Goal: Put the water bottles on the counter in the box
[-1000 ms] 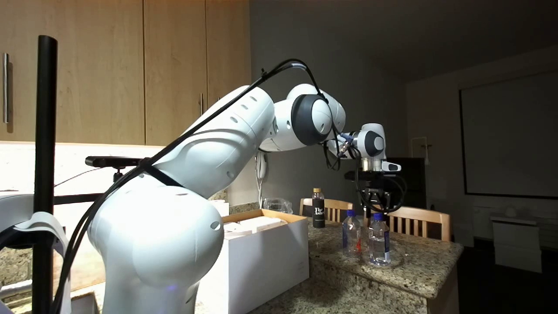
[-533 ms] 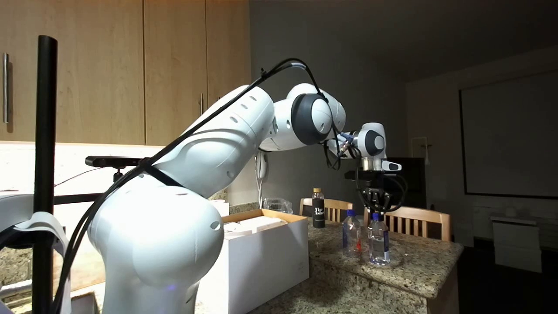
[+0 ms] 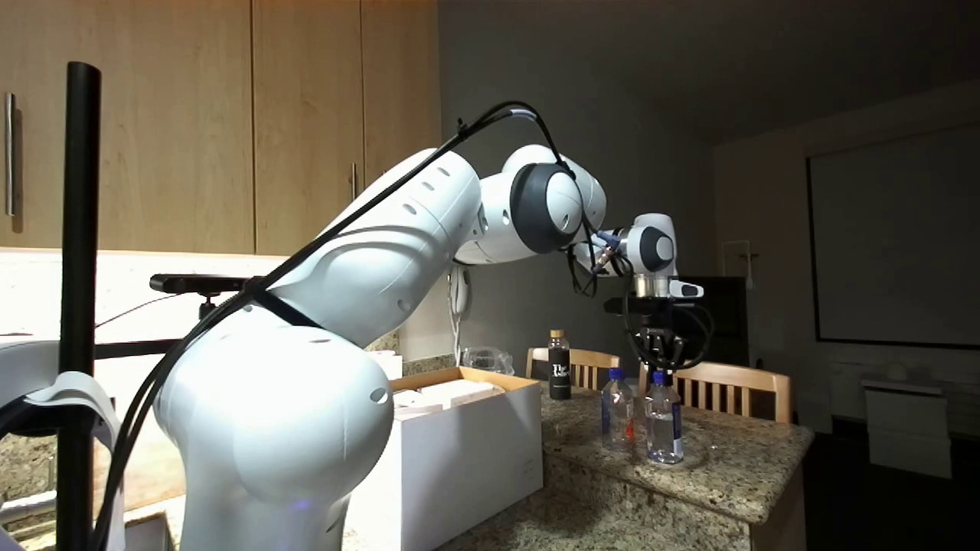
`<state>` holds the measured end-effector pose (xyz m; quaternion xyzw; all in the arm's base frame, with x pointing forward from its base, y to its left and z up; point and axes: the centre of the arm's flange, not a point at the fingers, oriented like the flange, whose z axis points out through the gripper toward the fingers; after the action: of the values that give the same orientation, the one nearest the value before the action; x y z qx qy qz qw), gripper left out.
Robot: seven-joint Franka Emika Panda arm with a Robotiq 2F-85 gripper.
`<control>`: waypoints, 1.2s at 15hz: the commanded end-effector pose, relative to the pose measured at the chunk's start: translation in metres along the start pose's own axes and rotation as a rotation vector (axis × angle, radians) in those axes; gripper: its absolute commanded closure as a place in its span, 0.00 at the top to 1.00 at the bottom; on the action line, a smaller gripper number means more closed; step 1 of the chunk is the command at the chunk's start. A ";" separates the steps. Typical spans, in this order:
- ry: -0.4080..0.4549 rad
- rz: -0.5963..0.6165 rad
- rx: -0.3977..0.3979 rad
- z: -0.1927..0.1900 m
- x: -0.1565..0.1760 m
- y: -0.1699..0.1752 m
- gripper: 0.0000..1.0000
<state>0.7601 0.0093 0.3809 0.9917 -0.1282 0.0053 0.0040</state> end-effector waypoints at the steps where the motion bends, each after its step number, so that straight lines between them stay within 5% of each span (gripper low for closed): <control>1: -0.002 -0.016 0.013 -0.059 -0.018 -0.005 0.15; 12: 0.003 -0.176 -0.005 -0.262 -0.112 -0.074 0.15; 18: 0.026 -0.380 0.031 -0.293 -0.165 -0.145 0.15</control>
<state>0.6384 0.1668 0.6572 0.9997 0.0105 0.0188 -0.0115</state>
